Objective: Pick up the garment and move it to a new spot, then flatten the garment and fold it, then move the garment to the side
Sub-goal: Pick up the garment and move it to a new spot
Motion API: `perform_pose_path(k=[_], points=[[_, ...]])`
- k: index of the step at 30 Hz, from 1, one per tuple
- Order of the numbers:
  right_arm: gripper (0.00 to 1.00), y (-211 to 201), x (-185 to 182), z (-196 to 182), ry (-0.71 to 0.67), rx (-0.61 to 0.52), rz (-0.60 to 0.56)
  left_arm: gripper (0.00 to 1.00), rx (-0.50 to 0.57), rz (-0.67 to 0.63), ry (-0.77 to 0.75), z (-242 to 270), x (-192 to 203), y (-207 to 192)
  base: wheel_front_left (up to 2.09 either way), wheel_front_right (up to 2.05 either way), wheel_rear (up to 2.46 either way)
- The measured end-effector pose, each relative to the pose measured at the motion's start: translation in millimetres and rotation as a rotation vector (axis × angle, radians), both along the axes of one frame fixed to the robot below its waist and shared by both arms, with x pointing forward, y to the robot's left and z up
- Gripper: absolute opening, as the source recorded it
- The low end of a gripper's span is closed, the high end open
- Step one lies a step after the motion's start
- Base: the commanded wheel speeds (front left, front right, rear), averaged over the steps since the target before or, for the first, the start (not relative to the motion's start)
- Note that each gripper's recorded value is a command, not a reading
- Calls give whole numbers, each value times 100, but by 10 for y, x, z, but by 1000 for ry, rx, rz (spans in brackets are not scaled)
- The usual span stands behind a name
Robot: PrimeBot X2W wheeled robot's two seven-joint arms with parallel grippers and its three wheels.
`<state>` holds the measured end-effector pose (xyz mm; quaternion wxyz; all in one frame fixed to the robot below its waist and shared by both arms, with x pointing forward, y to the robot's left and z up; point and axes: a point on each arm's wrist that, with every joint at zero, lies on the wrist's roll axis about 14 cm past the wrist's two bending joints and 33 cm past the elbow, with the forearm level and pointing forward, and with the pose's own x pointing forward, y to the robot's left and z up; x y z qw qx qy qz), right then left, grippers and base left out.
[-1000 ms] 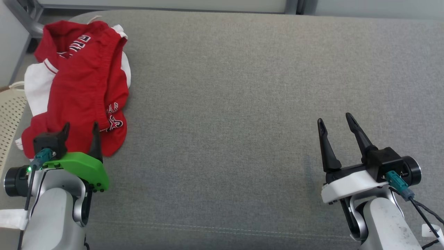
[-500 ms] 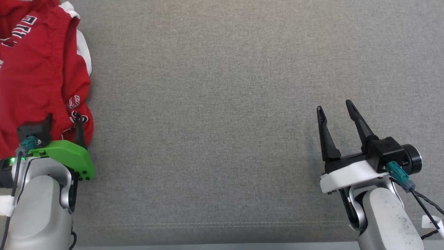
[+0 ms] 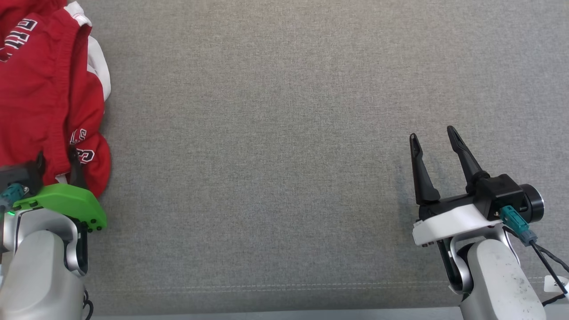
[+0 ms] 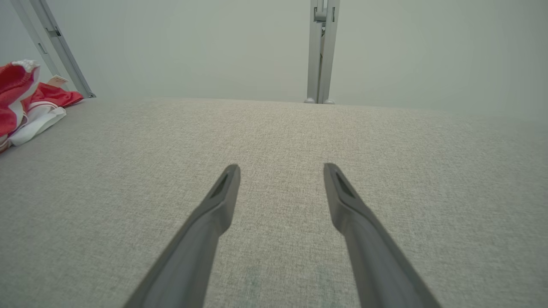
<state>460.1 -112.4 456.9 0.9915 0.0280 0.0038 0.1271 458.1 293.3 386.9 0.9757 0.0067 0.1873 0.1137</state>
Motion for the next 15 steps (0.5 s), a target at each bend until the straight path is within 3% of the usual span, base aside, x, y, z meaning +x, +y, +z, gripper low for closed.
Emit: perform_pose_path(k=[2, 3, 4, 15], points=[[100, 9, 2, 0, 0, 3, 2, 85, -7, 10, -5, 4, -27, 18, 0, 0, 0], [100, 14, 2, 0, 0, 4, 3, 97, -9, 15, -15, 23, -30, 27, 0, 0, 0], [100, 17, 4, 0, 0, 4, 4, 100, -12, 19, -23, 41, -31, 34, 0, 0, 0], [100, 37, 20, -35, 7, 9, 8, 100, -48, 63, -68, 131, -97, 68, 0, 0, 0]])
